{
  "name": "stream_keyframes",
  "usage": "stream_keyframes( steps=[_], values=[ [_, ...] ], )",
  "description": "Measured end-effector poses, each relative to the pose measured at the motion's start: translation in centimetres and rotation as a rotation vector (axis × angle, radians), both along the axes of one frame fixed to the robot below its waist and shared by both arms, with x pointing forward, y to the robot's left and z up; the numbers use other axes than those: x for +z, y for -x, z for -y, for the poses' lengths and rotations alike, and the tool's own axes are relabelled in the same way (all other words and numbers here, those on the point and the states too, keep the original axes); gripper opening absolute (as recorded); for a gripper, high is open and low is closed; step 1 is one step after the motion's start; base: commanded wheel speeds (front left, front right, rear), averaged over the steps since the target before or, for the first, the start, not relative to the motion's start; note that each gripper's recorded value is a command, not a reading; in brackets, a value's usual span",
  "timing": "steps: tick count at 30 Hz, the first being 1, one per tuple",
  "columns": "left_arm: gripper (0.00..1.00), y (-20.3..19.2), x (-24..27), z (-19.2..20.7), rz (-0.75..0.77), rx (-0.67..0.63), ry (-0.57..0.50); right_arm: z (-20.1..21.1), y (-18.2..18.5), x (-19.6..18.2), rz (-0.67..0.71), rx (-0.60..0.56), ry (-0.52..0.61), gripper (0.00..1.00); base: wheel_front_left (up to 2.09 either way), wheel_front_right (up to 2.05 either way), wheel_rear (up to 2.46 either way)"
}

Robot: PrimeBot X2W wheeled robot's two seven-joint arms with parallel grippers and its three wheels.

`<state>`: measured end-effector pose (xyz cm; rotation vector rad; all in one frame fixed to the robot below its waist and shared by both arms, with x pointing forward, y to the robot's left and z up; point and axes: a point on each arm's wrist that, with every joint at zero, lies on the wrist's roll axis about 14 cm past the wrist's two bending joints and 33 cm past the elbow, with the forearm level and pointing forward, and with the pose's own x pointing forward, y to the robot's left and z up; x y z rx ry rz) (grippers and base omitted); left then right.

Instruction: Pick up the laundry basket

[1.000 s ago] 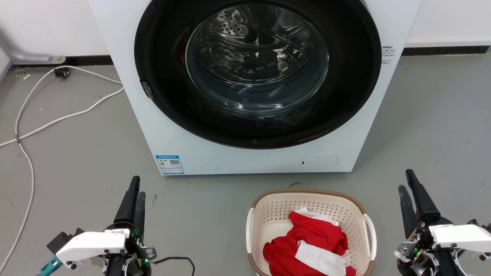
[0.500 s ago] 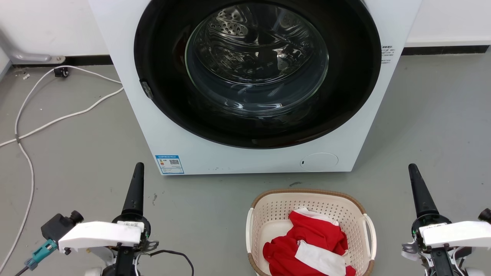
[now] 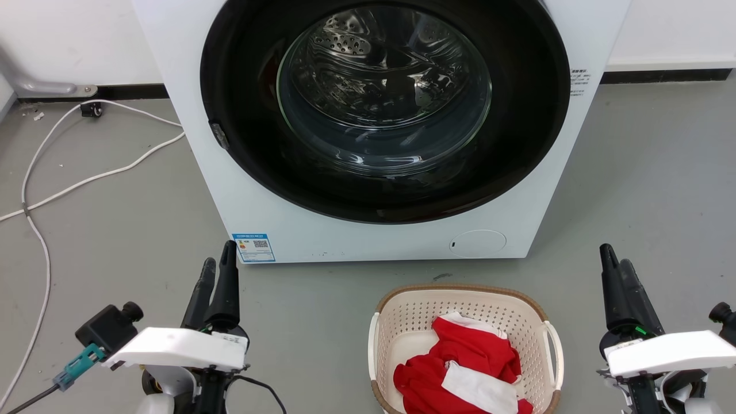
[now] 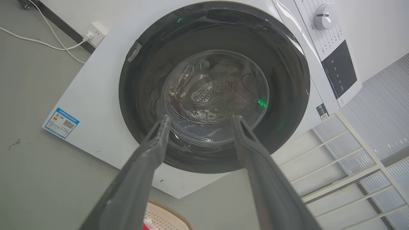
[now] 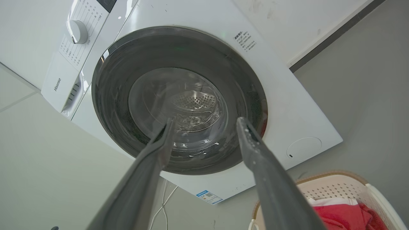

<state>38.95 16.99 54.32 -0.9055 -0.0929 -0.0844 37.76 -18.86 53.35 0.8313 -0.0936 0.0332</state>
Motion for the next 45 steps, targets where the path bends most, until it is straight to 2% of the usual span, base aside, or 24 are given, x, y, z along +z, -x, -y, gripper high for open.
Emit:
stream_keyframes(
  steps=[23, 35, 45],
  values=[
    [1.00, 0.2, -0.4, 1.2, 0.027, 0.011, -0.389, -1.3, 0.4, 0.0, 0.005, 0.026, 0.386, 1.00, 0.00, 0.00, 0.00],
    [1.00, 0.4, -0.7, 1.3, 0.035, 0.021, -0.533, -1.4, 0.6, -0.6, -0.028, 0.044, 0.555, 1.00, 0.00, 0.00, 0.00],
    [1.00, 0.5, -0.8, 1.8, 0.051, 0.018, -0.628, -1.3, 0.9, -0.8, -0.039, 0.042, 0.655, 1.00, 0.00, 0.00, 0.00]
  ],
)
